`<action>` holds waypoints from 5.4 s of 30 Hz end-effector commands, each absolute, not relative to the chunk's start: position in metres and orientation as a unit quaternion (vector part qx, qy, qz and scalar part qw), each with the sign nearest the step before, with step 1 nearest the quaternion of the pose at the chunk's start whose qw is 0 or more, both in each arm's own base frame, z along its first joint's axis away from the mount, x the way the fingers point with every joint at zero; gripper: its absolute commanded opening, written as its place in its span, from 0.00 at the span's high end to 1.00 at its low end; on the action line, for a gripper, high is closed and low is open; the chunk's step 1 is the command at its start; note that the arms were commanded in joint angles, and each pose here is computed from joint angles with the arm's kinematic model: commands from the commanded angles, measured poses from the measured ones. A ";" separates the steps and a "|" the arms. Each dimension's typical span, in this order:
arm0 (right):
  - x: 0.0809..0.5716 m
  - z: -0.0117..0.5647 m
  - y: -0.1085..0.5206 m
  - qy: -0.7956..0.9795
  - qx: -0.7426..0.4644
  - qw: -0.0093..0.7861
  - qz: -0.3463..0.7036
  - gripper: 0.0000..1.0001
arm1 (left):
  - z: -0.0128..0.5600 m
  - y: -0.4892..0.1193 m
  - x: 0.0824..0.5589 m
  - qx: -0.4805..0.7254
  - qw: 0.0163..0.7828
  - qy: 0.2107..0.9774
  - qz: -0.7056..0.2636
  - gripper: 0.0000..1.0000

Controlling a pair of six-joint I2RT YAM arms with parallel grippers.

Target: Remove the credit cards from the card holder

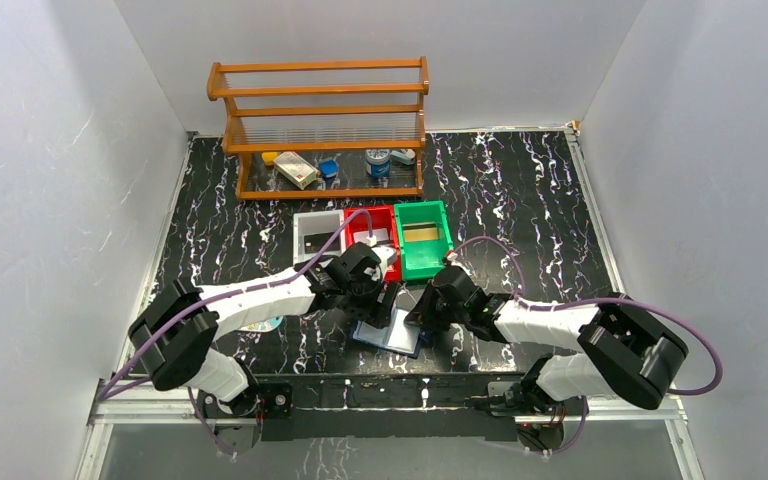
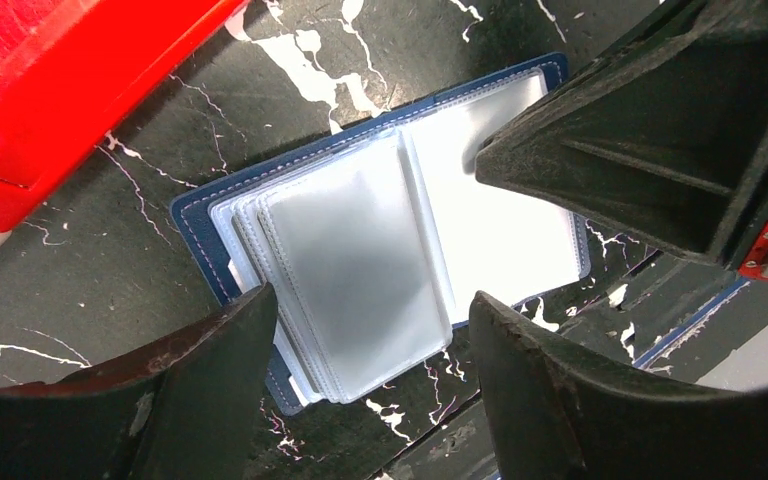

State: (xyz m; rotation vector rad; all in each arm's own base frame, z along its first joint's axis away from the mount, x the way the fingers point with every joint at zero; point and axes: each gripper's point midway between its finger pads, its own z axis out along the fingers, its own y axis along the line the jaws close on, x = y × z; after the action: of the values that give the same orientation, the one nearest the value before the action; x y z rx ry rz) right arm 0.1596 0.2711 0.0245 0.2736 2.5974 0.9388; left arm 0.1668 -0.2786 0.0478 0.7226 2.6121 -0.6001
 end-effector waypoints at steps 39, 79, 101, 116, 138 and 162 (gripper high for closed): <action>0.170 0.067 0.289 0.896 0.053 0.218 0.384 0.76 | 0.051 -0.316 0.137 0.235 0.122 0.903 -0.337 0.30; 0.145 -0.018 0.243 0.924 0.150 0.165 0.311 0.77 | 0.064 -0.288 0.156 0.235 0.190 0.914 -0.269 0.26; 0.144 -0.021 0.242 0.928 0.145 0.159 0.305 0.77 | 0.052 -0.297 0.146 0.247 0.149 0.914 -0.286 0.31; 0.143 -0.024 0.241 0.929 0.146 0.155 0.303 0.77 | 0.086 -0.311 0.145 0.253 0.167 0.892 -0.334 0.49; 0.162 0.040 0.260 0.898 0.106 0.216 0.368 0.60 | 0.097 -0.331 0.129 0.280 0.128 0.866 -0.394 0.52; 0.163 0.076 0.194 0.846 0.237 0.303 0.370 0.55 | 0.091 -0.358 0.093 0.314 0.067 0.837 -0.443 0.44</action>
State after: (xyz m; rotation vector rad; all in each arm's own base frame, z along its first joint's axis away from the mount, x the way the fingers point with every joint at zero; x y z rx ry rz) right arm 0.1583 0.1999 0.0704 0.5891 2.2747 0.9979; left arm 0.0946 -0.3579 0.0766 0.9282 2.5840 -1.3230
